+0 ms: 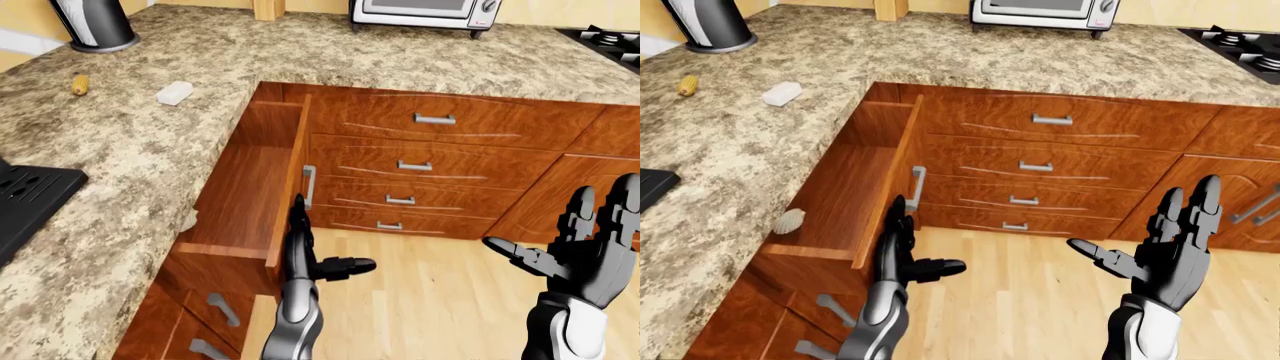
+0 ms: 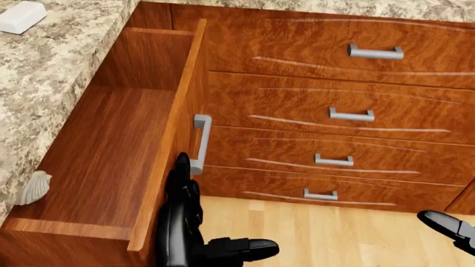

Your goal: Close the right drawer.

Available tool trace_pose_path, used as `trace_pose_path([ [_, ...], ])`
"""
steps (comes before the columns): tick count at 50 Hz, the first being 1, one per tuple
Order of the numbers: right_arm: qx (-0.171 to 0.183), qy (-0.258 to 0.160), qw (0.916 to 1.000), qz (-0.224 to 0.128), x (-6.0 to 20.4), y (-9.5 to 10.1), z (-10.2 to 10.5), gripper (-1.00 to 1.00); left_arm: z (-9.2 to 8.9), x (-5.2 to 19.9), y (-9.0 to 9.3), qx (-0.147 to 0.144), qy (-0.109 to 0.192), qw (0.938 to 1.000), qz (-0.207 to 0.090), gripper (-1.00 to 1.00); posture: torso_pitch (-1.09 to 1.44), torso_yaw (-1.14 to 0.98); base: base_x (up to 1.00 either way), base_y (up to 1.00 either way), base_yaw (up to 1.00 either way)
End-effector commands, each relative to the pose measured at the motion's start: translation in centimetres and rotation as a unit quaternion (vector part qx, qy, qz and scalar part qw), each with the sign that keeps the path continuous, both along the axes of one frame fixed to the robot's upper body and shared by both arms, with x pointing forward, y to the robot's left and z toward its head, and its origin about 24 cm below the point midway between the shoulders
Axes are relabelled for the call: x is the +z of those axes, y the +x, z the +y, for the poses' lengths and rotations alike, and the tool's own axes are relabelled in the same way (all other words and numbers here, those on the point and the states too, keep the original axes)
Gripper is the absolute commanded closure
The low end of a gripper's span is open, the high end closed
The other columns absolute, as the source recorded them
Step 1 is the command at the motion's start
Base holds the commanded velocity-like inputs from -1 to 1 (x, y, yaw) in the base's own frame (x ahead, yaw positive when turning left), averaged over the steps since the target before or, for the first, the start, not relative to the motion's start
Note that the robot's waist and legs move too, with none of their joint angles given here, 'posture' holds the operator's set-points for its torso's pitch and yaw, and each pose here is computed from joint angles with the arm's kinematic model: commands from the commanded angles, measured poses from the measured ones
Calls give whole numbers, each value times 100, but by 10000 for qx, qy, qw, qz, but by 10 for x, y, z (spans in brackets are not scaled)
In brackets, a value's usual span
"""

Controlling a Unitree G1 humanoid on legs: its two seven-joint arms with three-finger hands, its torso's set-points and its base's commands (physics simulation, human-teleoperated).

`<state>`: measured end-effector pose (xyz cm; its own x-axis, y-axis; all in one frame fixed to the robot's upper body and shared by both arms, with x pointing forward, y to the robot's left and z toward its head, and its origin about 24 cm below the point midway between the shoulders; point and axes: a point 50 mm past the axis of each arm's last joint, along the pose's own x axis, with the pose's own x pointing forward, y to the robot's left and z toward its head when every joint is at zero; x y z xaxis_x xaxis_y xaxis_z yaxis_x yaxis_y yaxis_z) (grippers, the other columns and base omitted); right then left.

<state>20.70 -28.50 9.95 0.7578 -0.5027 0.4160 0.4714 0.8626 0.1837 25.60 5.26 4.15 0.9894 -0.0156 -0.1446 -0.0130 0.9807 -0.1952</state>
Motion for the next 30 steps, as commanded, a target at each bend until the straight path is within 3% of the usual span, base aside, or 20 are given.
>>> trace_pose_path([
  [1, -9, -234, 9990, -368, 16, -1, 0, -100, 8, 13, 5, 318, -96, 9990, -307, -100, 0, 0, 0, 0, 0],
  [24, -4, -242, 9990, -363, 15, 0, 0, -100, 24, 6, 13, 1033, -146, 9944, -192, -100, 0, 0, 0, 0, 0],
  [30, -5, -243, 9990, -363, 15, 0, 0, -100, 25, 5, 13, 1101, -159, 9936, -172, -100, 0, 0, 0, 0, 0],
])
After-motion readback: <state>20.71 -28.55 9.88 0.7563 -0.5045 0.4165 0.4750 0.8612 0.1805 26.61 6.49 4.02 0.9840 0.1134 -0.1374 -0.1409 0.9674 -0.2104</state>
